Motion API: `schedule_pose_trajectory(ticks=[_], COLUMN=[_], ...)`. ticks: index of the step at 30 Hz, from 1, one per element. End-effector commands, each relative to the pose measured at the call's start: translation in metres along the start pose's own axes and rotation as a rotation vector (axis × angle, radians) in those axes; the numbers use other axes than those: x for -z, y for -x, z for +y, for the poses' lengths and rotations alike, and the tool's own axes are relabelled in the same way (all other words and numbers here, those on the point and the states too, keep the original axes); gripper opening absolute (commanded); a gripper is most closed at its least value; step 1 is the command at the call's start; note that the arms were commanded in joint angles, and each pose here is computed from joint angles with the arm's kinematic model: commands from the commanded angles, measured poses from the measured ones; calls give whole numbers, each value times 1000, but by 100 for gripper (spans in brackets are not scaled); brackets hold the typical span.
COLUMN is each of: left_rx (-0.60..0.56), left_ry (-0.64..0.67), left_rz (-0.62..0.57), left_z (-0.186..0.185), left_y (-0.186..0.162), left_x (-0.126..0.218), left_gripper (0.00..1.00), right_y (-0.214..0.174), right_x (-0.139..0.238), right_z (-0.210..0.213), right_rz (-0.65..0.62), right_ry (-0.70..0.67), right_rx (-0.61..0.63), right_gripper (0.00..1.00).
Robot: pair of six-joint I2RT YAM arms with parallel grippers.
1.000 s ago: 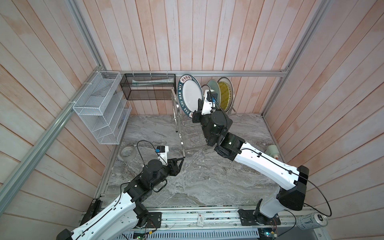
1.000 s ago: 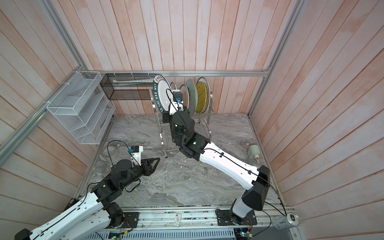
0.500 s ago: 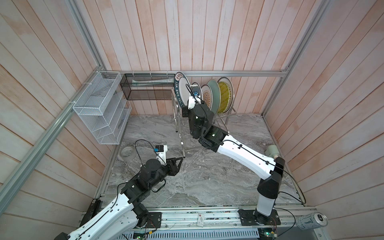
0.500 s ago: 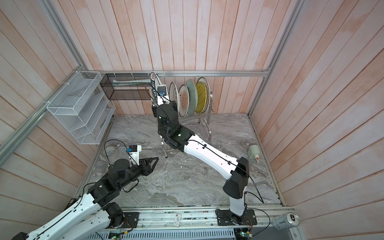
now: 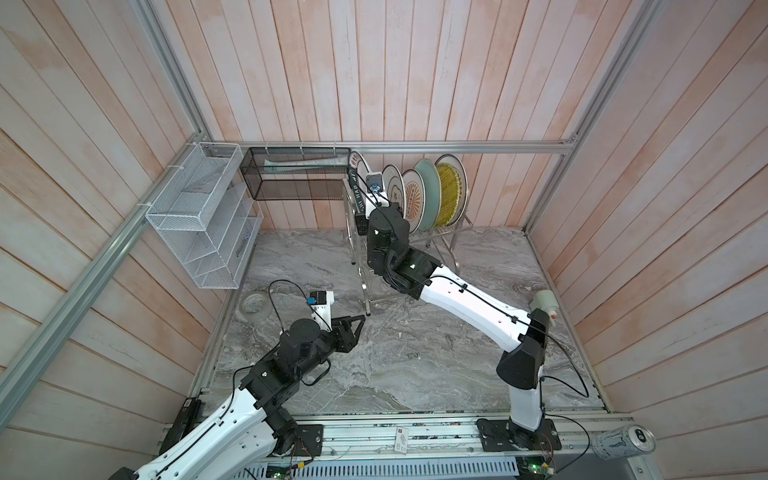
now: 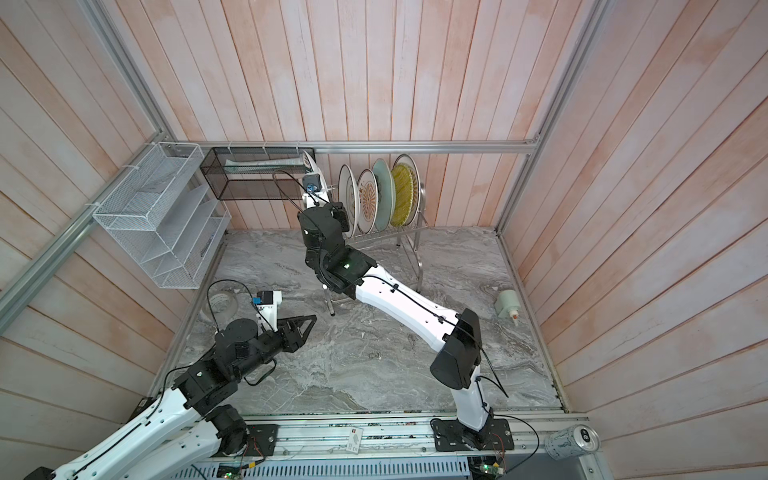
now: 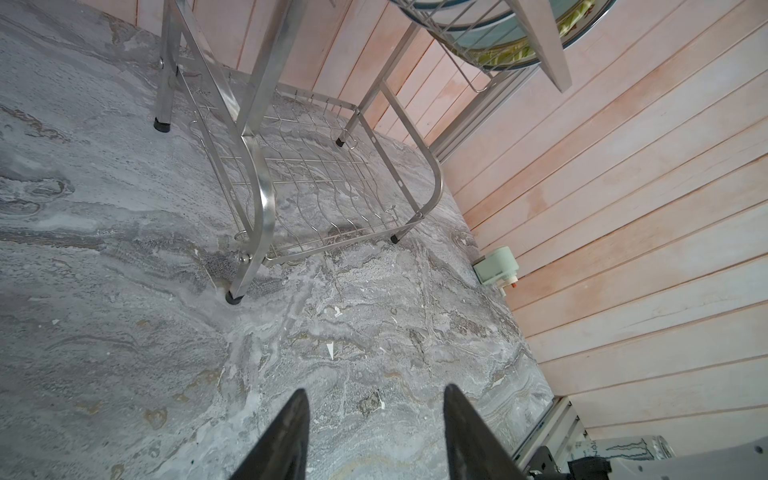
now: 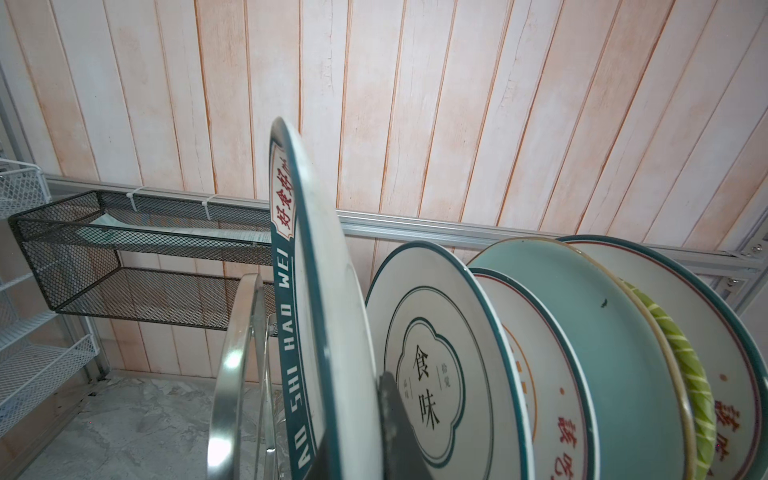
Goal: Load the plates into the dish rack
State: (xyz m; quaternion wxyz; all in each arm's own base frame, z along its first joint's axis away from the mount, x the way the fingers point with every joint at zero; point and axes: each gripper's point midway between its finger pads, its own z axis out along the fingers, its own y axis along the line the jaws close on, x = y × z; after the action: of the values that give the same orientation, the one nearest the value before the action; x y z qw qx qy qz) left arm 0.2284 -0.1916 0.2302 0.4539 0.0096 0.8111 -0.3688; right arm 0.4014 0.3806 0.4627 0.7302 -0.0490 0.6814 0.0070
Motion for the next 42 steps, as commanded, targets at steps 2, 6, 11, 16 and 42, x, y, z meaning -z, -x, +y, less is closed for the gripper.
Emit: schedule_pose_trajectory(ticks=[2,6,11,16,42], left_rx=[-16,-17,-17,-19,-24], left_ry=[-3,0,1,2,8], left_rz=[-9,-11,-4,-6,2], left_z=[-4,-3,-3,-3,-2], left_y=[5,6,4,5,3], left_x=[3,3,2,1,-1], left_gripper=[53,53,53,53,53], right_y=[10,6,-7,-13,-34], right_x=[-7,-10,-18,-20,-20], right_z=[-13,-15,-13,-11,-11], right_rz=[-19,-12,17,34,93], right_ry=[-56,-72,-70,-67,-94], right_rx=[-33,-31,-31,-28,1], right_gripper=[0,0,0,0,0])
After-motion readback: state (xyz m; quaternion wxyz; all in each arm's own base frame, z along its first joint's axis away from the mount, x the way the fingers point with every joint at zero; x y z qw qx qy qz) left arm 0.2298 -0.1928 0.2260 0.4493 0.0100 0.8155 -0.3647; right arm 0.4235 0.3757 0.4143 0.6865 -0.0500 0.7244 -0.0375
